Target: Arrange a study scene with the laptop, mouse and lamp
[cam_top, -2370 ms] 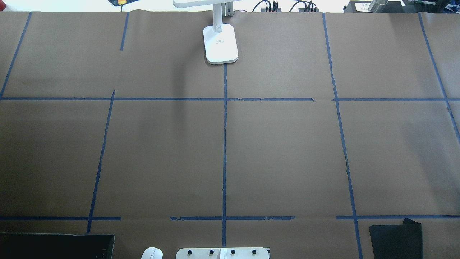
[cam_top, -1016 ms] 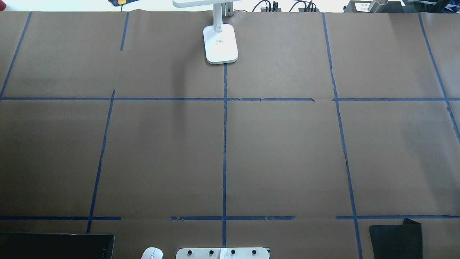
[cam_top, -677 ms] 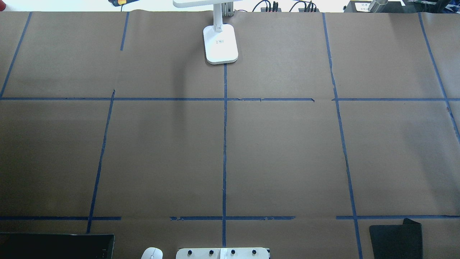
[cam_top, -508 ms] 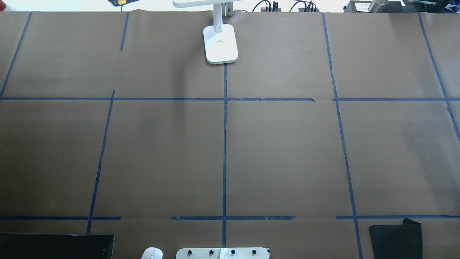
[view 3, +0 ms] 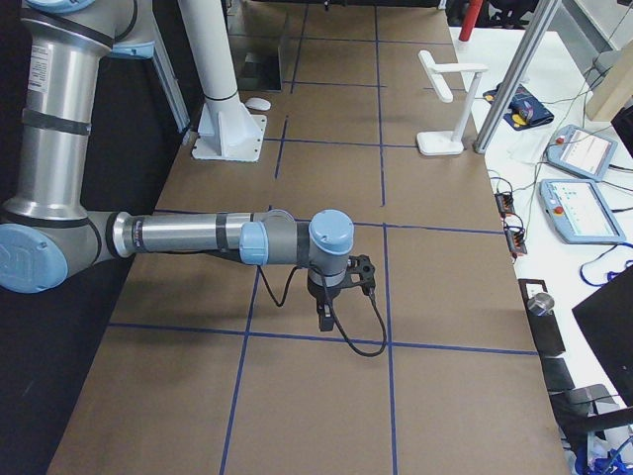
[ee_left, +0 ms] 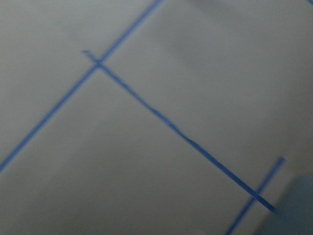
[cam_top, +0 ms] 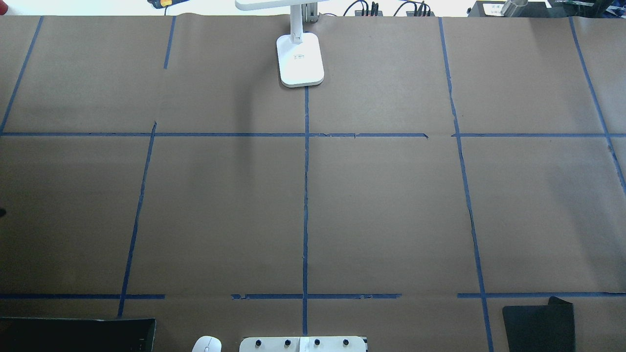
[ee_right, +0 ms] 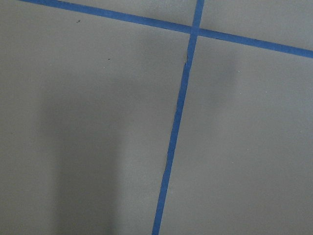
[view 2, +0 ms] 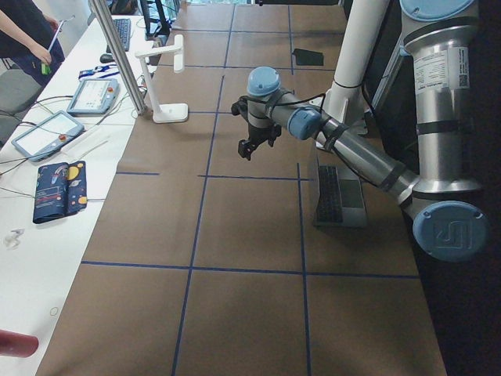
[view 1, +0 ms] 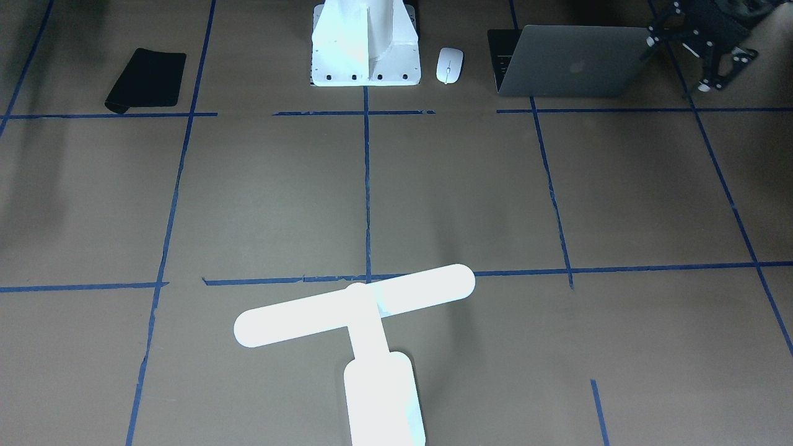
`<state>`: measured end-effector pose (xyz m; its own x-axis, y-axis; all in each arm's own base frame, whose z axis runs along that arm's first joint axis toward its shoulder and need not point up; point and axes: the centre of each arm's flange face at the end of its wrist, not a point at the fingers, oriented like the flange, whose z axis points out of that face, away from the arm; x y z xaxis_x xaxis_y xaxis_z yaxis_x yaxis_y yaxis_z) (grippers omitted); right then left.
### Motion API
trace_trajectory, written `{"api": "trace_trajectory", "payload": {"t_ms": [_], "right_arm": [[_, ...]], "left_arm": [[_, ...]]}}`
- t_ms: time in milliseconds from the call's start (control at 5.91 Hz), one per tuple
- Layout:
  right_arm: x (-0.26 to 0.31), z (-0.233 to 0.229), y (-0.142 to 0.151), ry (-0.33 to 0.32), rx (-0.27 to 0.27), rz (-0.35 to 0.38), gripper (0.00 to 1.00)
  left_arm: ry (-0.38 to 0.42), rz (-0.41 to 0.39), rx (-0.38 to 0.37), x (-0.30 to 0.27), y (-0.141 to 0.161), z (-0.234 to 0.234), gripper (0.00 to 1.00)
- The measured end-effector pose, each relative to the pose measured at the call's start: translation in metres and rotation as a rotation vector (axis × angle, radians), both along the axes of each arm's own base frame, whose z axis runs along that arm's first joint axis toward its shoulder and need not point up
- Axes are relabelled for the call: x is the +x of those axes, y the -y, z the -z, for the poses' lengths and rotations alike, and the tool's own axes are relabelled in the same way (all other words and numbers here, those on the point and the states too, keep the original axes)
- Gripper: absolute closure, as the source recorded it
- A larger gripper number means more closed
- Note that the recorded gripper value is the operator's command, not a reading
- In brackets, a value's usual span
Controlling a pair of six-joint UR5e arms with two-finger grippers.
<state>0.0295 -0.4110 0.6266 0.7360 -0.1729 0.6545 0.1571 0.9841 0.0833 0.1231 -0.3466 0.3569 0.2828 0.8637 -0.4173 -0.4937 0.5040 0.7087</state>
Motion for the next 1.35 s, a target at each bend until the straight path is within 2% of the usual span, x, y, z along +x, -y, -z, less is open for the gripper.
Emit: {"api": "trace_trajectory", "payload": {"t_ms": [339, 508, 847, 1354], "right_arm": [[0.000, -0.001, -0.001, 0.000, -0.003, 0.001, 0.00], [0.000, -0.001, -0.001, 0.000, -0.004, 0.000, 0.00], [0.000, -0.001, -0.001, 0.000, -0.004, 0.001, 0.00], [0.000, -0.001, -0.001, -0.001, -0.003, 0.002, 0.00]], "left_arm": [[-0.001, -0.235, 0.185, 0.014, -0.043, 0.002, 0.02], [0.010, -0.329, 0.231, 0.017, -0.059, -0.008, 0.02], [0.040, -0.430, 0.244, 0.034, -0.078, -0.021, 0.03], [0.055, -0.494, 0.206, 0.053, -0.093, -0.030, 0.04]]}}
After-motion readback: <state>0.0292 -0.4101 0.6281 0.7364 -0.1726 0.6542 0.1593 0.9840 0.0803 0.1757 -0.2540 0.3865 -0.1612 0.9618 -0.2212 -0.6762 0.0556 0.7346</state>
